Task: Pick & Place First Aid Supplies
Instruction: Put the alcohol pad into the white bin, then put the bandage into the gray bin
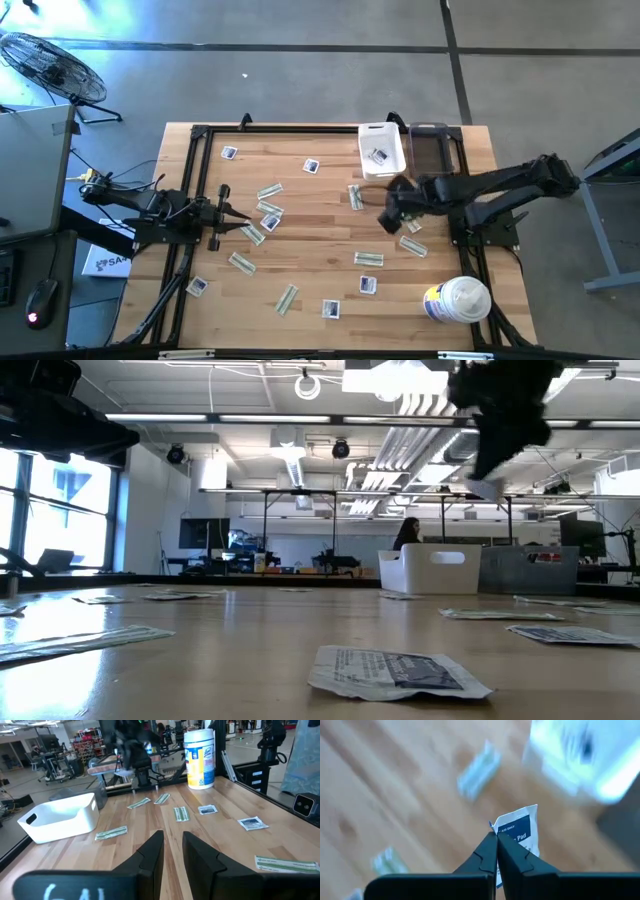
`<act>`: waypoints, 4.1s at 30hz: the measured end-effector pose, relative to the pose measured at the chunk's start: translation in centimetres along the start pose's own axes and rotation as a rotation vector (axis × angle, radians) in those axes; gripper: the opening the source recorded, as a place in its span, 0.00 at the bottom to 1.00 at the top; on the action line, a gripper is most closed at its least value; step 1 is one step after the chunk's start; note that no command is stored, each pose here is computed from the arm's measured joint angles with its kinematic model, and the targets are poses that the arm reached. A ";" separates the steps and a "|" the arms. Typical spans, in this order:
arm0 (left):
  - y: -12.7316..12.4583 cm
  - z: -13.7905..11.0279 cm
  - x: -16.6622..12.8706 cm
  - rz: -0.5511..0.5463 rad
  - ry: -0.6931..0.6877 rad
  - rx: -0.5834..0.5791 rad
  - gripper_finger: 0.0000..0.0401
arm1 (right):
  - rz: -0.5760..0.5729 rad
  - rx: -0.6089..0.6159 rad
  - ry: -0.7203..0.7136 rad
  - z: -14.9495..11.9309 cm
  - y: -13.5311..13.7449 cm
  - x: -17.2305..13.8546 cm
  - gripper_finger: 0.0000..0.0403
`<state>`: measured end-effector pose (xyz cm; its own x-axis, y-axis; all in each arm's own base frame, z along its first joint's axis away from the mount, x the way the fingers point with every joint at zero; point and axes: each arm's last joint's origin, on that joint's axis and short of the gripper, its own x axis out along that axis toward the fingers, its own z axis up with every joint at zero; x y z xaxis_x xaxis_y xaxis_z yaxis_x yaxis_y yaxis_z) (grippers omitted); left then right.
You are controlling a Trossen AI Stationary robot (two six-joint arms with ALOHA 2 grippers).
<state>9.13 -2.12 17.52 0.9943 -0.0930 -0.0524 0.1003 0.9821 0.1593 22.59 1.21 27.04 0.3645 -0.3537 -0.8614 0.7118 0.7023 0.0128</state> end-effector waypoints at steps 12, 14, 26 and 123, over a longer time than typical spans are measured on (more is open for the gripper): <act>0.0 0.0 0.0 0.000 0.000 0.000 0.17 | -0.045 0.055 -0.229 9.5 -5.3 5.9 0.00; 0.0 0.0 0.0 0.000 0.000 0.000 0.17 | -0.099 0.075 -0.187 10.1 -6.5 8.2 0.00; 0.0 0.0 0.0 0.000 0.000 0.000 0.17 | -0.248 0.197 -0.018 11.0 -12.3 17.5 0.01; 0.0 0.0 0.0 0.000 0.000 0.000 0.17 | -0.152 0.062 0.318 0.3 -1.0 8.1 0.01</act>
<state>9.13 -2.12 17.53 0.9943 -0.0930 -0.0523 0.1003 0.9821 0.1592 25.02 -2.53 20.24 0.0532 -0.2344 -0.9707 0.7822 0.6141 -0.1054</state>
